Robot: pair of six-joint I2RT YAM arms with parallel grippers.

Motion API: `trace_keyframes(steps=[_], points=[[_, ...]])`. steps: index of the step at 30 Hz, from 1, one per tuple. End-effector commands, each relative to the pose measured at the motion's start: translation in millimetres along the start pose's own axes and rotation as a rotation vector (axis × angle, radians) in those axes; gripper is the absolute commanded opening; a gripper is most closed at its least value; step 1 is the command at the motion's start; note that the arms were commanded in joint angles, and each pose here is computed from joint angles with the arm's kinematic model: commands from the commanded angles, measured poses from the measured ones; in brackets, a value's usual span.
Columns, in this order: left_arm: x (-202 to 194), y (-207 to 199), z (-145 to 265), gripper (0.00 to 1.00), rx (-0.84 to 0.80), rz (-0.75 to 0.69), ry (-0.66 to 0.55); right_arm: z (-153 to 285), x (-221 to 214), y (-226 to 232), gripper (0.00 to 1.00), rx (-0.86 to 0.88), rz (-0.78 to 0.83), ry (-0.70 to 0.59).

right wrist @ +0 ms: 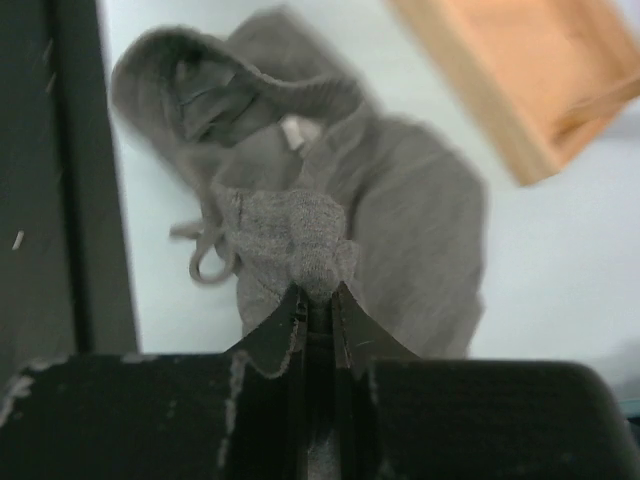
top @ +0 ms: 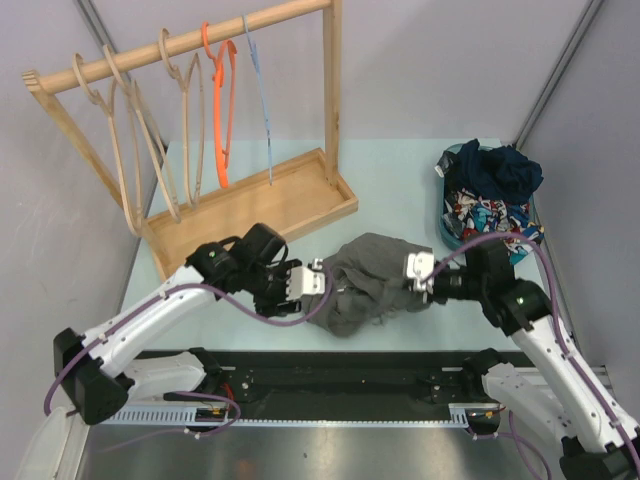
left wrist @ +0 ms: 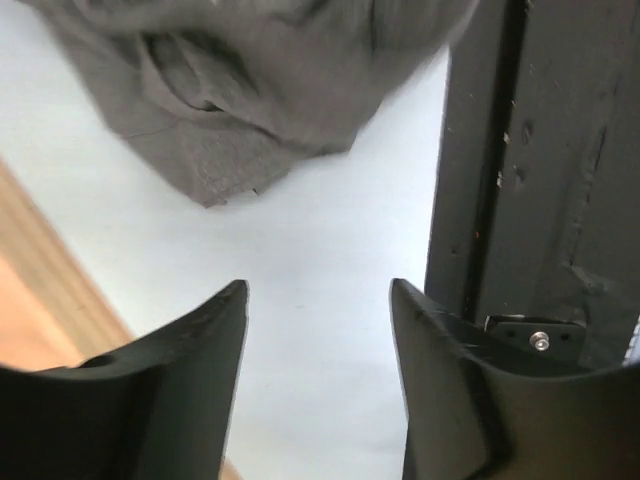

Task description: Place the shorts on the hanger

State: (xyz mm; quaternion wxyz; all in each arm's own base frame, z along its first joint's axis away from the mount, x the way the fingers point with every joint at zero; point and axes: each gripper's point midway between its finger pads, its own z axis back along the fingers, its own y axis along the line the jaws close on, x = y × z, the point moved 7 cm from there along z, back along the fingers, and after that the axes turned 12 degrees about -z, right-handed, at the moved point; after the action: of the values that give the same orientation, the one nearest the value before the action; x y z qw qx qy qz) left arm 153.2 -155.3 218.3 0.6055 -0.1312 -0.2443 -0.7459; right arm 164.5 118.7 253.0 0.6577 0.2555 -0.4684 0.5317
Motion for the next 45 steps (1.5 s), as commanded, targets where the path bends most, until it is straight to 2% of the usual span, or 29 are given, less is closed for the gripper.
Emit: trace_keyframes(steps=[1,5,9,10,11,14,18,22,25,27,28,29,31,32,33,35,37,38,41,42,43,45], points=[[-3.1,-15.3,-8.1,0.68,0.022,-0.087,-0.119,15.8,-29.1,28.9,0.0,0.079,0.217,0.075],[1.9,-6.3,-27.1,0.71,0.03,-0.101,-0.165,20.6,-41.3,39.8,0.01,0.107,0.243,0.101],[29.6,4.0,-47.4,0.86,-0.001,-0.096,-0.224,22.4,-42.2,39.4,0.03,0.09,0.233,0.111],[35.3,1.9,-50.2,0.86,-0.011,-0.107,-0.241,22.5,-42.2,38.9,0.04,0.085,0.231,0.113],[45.1,-5.1,-57.4,0.97,-0.021,-0.139,-0.264,23.9,-41.5,39.1,0.04,0.078,0.233,0.112],[55.9,-18.9,-73.9,0.98,-0.009,-0.204,-0.254,25.7,-42.1,40.7,0.06,0.073,0.23,0.113],[63.6,-6.4,-99.5,0.95,0.067,-0.186,-0.239,31.1,-40.4,43.2,0.08,0.046,0.231,0.102],[66.5,-12.8,-124.4,0.92,-0.032,-0.219,-0.248,33.0,-39.3,44.2,0.11,0.026,0.199,0.094],[54.4,-30.5,-148.3,0.85,-0.132,-0.267,-0.181,33.6,-39.6,44.7,0.12,0.02,0.184,0.096],[39.3,-37.4,-157.3,0.75,-0.166,-0.28,-0.12,35.2,-40.9,45.4,0.12,0.015,0.189,0.104],[35.4,-38.4,-157.8,0.65,-0.17,-0.281,-0.099,36.2,-42.3,47.0,0.13,0.02,0.19,0.11],[30.4,-40.6,-154.3,0.37,-0.18,-0.283,-0.075,37.9,-42.2,48.4,0.13,0.018,0.198,0.106],[24.5,-33.7,-143.0,0.15,-0.16,-0.261,-0.063,39.9,-44.3,51.4,0.14,0.027,0.21,0.114],[20.9,-32.6,-131.7,0.0,-0.161,-0.234,-0.061,41.0,-44.6,52.4,0.14,0.027,0.214,0.113],[24.3,-27.6,-114.5,0.0,-0.124,-0.219,-0.103,41.5,-45.6,53.5,0.15,0.031,0.213,0.117],[15.8,-13.9,-86.9,0.0,-0.063,-0.166,-0.108,41.6,-46.4,54.9,0.17,0.041,0.211,0.119],[6.5,2.2,-53.8,0.0,0.065,-0.108,-0.123,40.5,-47.9,56.7,0.22,0.06,0.207,0.121],[1.1,6.2,-44.3,0.0,0.106,-0.081,-0.107,39.2,-48.9,56.9,0.35,0.072,0.204,0.125],[-20.1,11.4,-21.7,0.0,0.216,-0.003,-0.04,37.7,-51.9,61.2,0.62,0.121,0.215,0.131],[-24.5,10.4,-20.5,0.0,0.24,0.009,-0.024,36.8,-53.9,61.9,0.8,0.135,0.205,0.142],[-26.4,8.6,-17.4,0.0,0.265,0.016,-0.026,36.0,-54.6,61.9,0.86,0.14,0.2,0.144],[-29.6,5.3,-21.6,0.0,0.268,0.028,-0.032,30.6,-54.5,56.7,0.91,0.142,0.174,0.154]])
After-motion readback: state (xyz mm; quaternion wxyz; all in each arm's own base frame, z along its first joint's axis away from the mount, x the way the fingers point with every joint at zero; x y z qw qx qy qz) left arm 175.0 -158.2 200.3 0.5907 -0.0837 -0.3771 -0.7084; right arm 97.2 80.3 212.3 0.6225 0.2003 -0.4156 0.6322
